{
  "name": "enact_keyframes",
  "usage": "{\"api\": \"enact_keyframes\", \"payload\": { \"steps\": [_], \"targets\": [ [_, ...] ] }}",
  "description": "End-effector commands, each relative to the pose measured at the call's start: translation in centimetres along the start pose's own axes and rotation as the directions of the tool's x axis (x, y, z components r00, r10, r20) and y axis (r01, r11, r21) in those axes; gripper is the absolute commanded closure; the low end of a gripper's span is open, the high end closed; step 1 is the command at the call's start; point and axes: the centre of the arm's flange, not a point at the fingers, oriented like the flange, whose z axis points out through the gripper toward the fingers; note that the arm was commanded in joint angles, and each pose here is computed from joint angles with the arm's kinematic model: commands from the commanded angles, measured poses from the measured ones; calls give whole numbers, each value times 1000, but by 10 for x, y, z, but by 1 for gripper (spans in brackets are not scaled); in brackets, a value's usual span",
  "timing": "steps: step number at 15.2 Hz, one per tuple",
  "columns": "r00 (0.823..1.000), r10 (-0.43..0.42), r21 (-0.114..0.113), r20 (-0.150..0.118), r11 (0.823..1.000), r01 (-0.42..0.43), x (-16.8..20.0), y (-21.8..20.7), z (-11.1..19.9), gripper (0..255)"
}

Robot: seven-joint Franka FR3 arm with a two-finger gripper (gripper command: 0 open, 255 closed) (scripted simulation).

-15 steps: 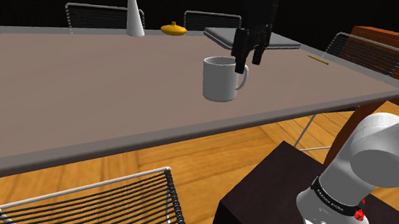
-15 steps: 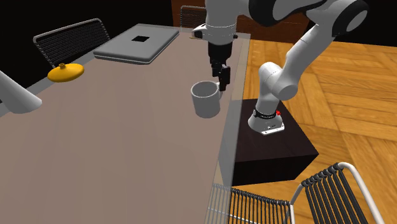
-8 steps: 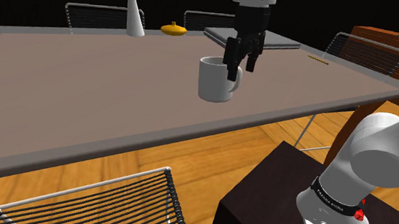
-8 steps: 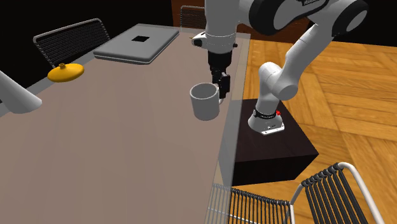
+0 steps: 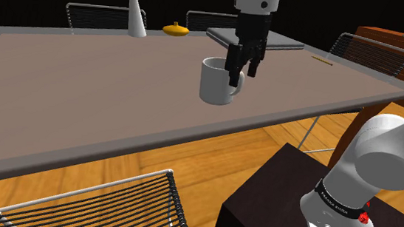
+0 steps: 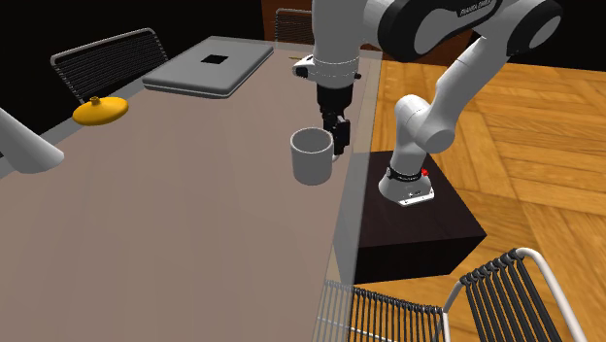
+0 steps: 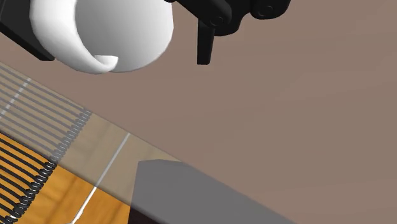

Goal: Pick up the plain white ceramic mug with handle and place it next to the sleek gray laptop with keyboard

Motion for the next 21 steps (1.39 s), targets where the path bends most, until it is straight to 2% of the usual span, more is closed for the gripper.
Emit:
{"api": "enact_keyframes", "payload": {
  "steps": [1, 2, 11, 21],
  "targets": [
    [1000, 1, 0, 0, 1000, -1, 0, 0, 0, 0],
    [1000, 1, 0, 0, 1000, -1, 0, 0, 0, 255],
    [1000, 1, 0, 0, 1000, -1, 0, 0, 0, 255],
    [1000, 1, 0, 0, 1000, -1, -3, 1, -52, 255]
  ]
}}
